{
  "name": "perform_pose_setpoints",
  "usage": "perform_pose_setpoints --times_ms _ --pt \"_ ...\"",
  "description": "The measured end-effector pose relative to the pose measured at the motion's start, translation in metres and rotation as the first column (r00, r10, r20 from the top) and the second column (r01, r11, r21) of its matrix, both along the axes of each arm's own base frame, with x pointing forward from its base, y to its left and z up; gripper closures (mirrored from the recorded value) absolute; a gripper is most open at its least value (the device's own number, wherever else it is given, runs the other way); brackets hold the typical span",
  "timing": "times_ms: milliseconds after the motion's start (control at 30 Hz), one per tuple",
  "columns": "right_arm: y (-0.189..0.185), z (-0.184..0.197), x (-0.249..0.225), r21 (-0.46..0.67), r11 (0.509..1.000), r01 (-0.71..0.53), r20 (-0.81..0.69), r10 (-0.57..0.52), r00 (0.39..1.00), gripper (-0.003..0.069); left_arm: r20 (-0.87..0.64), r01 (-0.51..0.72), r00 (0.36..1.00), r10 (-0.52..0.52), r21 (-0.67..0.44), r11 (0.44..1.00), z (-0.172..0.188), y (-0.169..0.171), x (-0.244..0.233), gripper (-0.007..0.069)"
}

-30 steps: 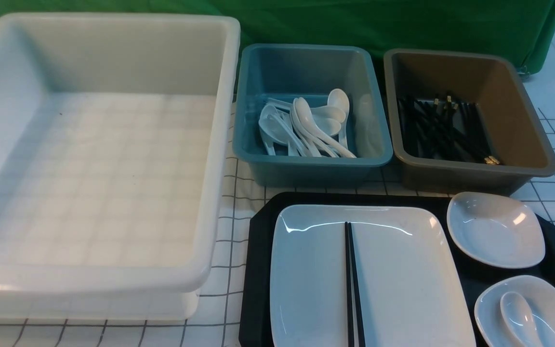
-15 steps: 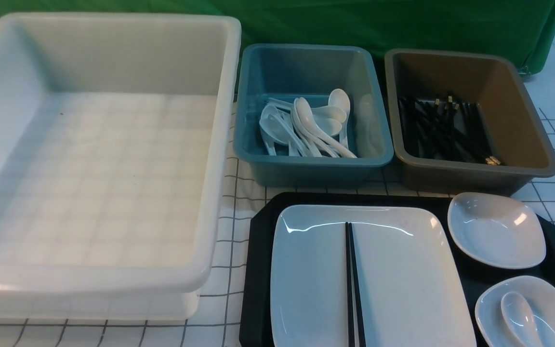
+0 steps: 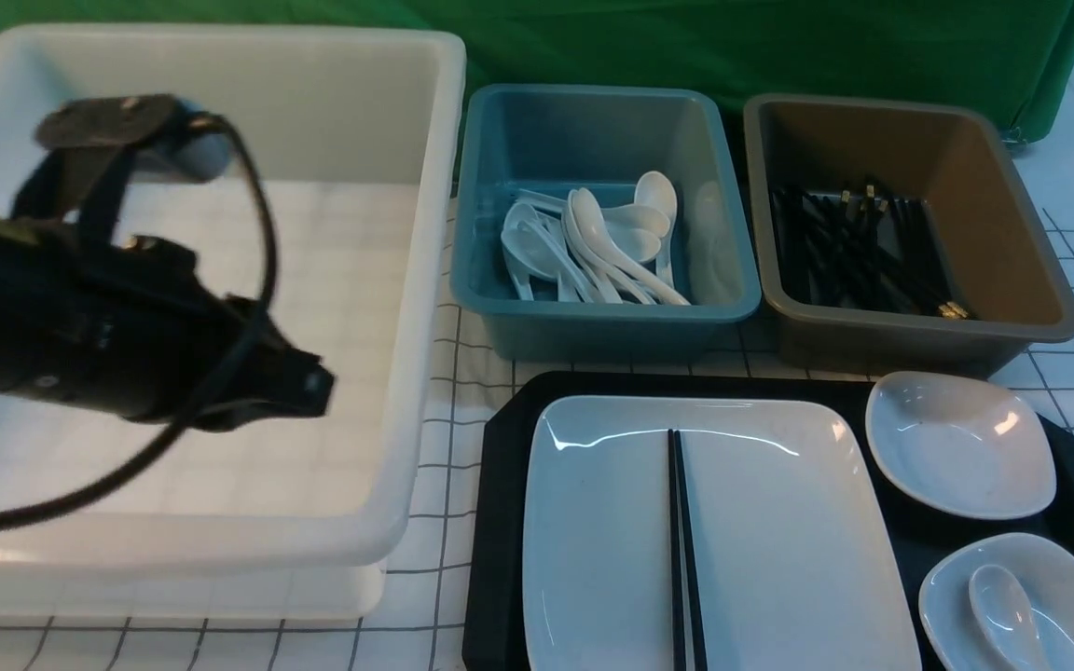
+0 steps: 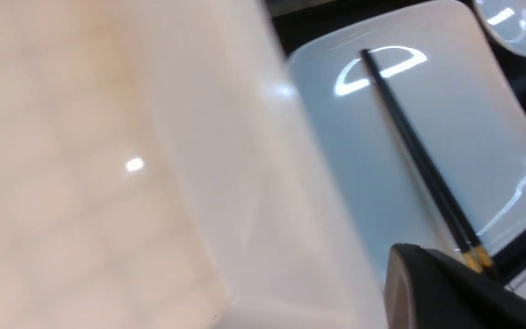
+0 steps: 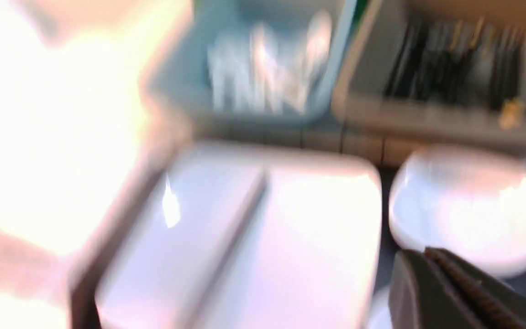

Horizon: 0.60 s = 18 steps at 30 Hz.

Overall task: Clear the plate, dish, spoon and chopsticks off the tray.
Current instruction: Use the right arm to grab a soup spoon from the plate

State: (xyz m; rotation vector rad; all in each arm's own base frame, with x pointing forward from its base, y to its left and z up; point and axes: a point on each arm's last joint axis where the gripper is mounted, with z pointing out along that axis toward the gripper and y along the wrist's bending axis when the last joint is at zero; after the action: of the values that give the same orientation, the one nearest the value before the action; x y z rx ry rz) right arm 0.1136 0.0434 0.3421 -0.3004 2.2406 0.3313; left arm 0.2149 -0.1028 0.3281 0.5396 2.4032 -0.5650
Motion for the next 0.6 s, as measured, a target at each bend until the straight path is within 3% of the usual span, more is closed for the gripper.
perform_pose_setpoints --times_ms 133,267,367,433,600 --pt "0.004 -0.029 0.042 -0.227 0.97 -0.088 -0.329 0.009 0.944 0.065 0.033 0.201 0.979 -0.201 0.002 0.98 0.01 -0.054 -0.017 0.0637" --pt "0.005 -0.058 0.068 -0.326 0.934 -0.146 -0.493 -0.036 0.869 0.0609 0.005 0.352 0.936 -0.352 0.013 0.936 0.003 -0.096 -0.035 0.0638" --pt "0.007 -0.074 0.081 -0.347 0.921 -0.174 -0.556 -0.053 0.829 0.0538 -0.037 0.445 0.895 -0.444 0.032 0.895 -0.01 -0.122 -0.045 0.0638" --pt "0.009 -0.085 0.09 -0.352 0.918 -0.185 -0.584 -0.061 0.809 0.0427 -0.081 0.5 0.865 -0.496 0.048 0.864 -0.024 -0.143 -0.051 0.0638" --pt "0.011 -0.105 0.105 -0.375 0.905 -0.2 -0.62 -0.084 0.78 0.0246 -0.151 0.525 0.846 -0.512 0.058 0.849 -0.039 -0.168 -0.048 0.0638"
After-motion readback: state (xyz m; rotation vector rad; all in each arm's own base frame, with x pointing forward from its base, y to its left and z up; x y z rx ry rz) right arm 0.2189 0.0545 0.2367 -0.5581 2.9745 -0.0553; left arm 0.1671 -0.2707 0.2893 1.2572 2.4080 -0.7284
